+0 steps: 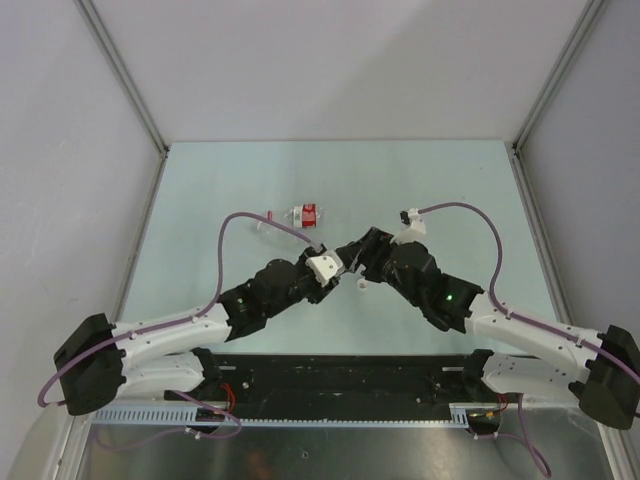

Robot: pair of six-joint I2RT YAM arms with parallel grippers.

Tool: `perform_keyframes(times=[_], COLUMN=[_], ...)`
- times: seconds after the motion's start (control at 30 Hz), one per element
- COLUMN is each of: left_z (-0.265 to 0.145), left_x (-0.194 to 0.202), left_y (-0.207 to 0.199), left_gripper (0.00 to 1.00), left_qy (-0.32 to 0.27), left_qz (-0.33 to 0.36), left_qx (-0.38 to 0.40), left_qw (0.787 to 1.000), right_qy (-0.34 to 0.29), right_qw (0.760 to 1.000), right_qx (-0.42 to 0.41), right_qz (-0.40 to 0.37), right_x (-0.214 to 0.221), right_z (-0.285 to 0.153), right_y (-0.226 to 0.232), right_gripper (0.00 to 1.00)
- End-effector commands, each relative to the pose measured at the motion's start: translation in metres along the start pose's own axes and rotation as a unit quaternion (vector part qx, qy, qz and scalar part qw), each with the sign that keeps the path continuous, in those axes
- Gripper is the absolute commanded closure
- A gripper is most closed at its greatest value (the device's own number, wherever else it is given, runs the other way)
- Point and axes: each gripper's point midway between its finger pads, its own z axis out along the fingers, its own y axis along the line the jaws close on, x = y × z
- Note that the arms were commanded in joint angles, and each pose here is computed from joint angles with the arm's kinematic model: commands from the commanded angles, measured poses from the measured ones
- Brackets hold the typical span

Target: Screw on the bottle caps

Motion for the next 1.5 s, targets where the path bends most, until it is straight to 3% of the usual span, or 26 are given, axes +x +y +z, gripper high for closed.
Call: perform_keyframes(times=[0.0,0.1,0.3,0.43,0.57,0.67,0.8,1.27,1.47], left_z=[-0.006,-0.013,-0.035,-0.061,-0.088,-0.096,-0.094,-0.094,-0.093], left_x=[-0.055,-0.049,-0.054,-0.061,-0.067,-0.067,-0.061,-0.056,-0.055], left_y=[0.006,0.004,-0.008,-0.051,-0.082,-0.088,-0.091,-0.102,-0.099], left_gripper=[1.00,1.00,1.00,1.00,1.00,1.00,1.00,1.00,1.00], left_qy=[-0.103,-0.104,-0.139,-0.176,-0.196,-0.194,-0.179,-0.163,-0.161], left_qz=[-0.032,-0.036,-0.043,0.000,0.025,0.033,0.034,0.039,0.041], left_qx=[-0.015,-0.011,0.030,0.159,0.260,0.281,0.290,0.325,0.315], left_qw=[0.994,0.994,0.989,0.971,0.945,0.939,0.940,0.931,0.934], right_qy=[-0.022,-0.032,-0.052,-0.015,0.049,0.050,0.049,0.061,0.072], right_qw=[0.998,0.990,0.945,0.867,0.752,0.709,0.671,0.679,0.683], right_qx=[-0.058,-0.112,-0.220,-0.299,-0.416,-0.471,-0.507,-0.480,-0.468], right_qz=[-0.027,-0.085,-0.237,-0.399,-0.508,-0.522,-0.539,-0.552,-0.556], right_x=[-0.024,-0.037,-0.052,-0.026,0.020,0.033,0.043,0.052,0.055], right_z=[-0.014,-0.036,-0.090,-0.120,-0.153,-0.167,-0.174,-0.146,-0.141], right_y=[0.032,0.050,0.074,0.069,0.061,0.067,0.071,0.069,0.063], right_gripper=[0.10,0.02,0.01,0.01,0.01,0.01,0.01,0.22,0.37])
